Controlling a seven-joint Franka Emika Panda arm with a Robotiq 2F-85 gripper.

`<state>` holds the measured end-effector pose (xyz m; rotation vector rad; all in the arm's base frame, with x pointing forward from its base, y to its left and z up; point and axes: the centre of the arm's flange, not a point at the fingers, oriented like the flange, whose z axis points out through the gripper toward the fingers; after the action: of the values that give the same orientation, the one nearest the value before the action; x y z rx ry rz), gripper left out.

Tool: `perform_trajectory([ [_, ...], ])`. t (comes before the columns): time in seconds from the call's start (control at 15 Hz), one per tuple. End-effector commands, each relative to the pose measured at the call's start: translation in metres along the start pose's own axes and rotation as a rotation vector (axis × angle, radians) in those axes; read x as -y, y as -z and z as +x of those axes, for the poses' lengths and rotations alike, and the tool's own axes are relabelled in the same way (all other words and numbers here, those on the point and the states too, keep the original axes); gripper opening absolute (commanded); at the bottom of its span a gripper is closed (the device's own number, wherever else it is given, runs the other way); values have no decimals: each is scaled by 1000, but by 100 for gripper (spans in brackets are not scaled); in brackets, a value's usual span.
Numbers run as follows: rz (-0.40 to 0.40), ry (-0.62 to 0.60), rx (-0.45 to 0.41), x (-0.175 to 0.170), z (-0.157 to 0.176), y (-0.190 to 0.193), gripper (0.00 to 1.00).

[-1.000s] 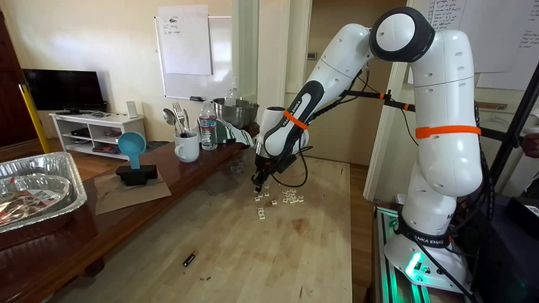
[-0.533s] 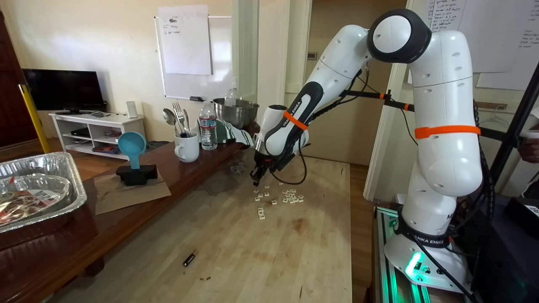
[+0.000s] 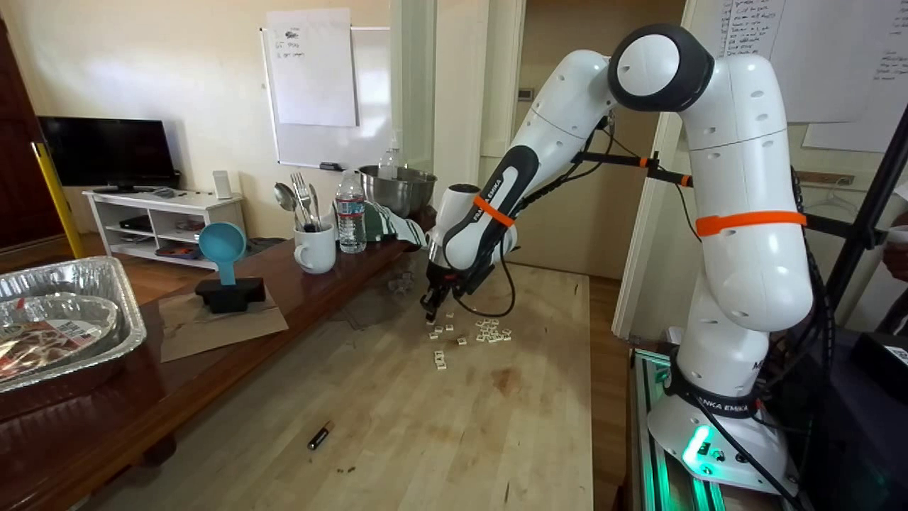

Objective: Create the word 'Later' using the letter tiles on the tabletop.

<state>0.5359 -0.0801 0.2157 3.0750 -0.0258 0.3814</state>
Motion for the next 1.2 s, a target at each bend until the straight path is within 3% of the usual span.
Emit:
perform_trajectory([
  [0.0, -2, 11, 9, 4, 3, -13, 0],
  [0.33, 13, -14, 49, 27, 3, -10, 0],
  [0.8, 46, -184, 146, 69, 0, 3, 0],
  [1.13, 55, -352, 283, 82, -17, 7, 0],
])
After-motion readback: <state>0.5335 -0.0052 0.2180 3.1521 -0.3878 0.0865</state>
